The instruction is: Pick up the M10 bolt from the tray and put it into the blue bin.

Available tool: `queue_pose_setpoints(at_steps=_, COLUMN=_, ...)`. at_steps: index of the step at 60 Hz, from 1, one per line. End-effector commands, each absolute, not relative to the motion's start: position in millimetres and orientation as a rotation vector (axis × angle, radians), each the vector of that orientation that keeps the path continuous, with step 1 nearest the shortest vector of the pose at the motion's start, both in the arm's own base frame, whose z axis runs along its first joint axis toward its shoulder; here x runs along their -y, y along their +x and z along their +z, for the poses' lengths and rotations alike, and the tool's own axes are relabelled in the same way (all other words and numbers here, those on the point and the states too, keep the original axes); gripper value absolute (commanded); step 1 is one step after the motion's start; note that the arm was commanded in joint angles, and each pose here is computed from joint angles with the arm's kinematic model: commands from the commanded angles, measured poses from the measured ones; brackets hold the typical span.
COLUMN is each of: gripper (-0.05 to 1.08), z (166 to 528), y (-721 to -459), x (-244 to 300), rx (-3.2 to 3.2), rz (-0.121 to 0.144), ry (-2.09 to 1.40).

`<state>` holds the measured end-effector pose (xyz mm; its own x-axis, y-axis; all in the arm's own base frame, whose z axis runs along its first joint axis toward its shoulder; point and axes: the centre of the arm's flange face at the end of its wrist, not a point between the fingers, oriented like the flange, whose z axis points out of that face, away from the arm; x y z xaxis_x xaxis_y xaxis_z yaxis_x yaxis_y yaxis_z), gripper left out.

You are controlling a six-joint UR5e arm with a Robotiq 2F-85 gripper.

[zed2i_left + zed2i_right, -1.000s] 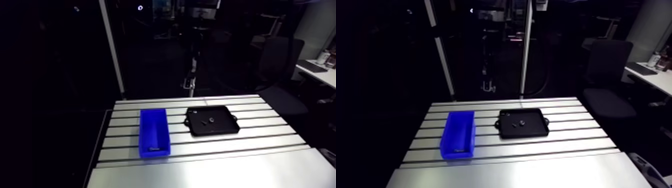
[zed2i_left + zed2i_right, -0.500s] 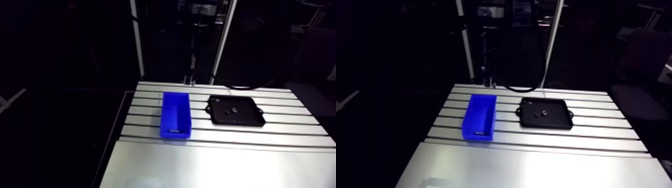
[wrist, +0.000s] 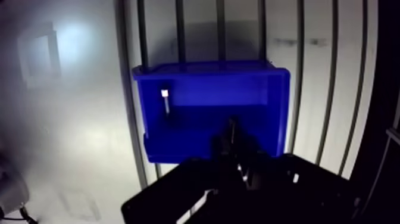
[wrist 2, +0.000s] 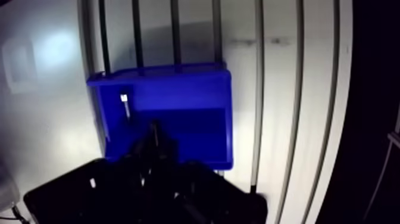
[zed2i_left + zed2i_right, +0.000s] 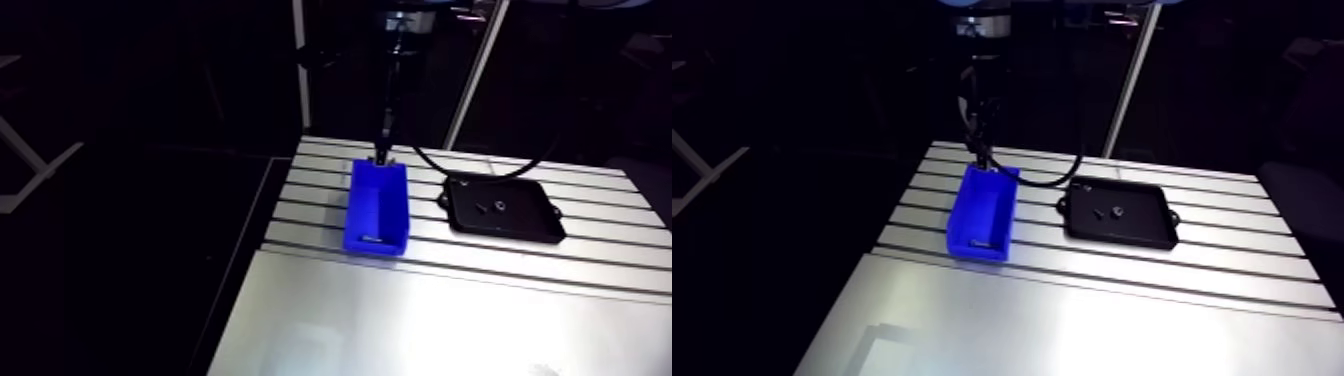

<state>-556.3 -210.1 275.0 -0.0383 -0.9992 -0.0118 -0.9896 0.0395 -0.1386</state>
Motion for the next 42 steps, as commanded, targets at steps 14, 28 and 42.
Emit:
queue_pose_setpoints(at_steps=14, gripper=1.01, z=236.2, y=-545.1, x=214.4, rx=-2.158, rz=-0.087, ry=-2.072)
queue_pose_setpoints(at_steps=28, gripper=1.01, z=217.2, y=-535.3, x=215.8, rx=-2.128, rz=-0.123, ry=-2.054)
queue_pose_setpoints(at_steps=42, gripper=1.00, z=202.4, y=-529.9, x=215.4, rx=-2.149, rz=-0.124, ry=-2.016)
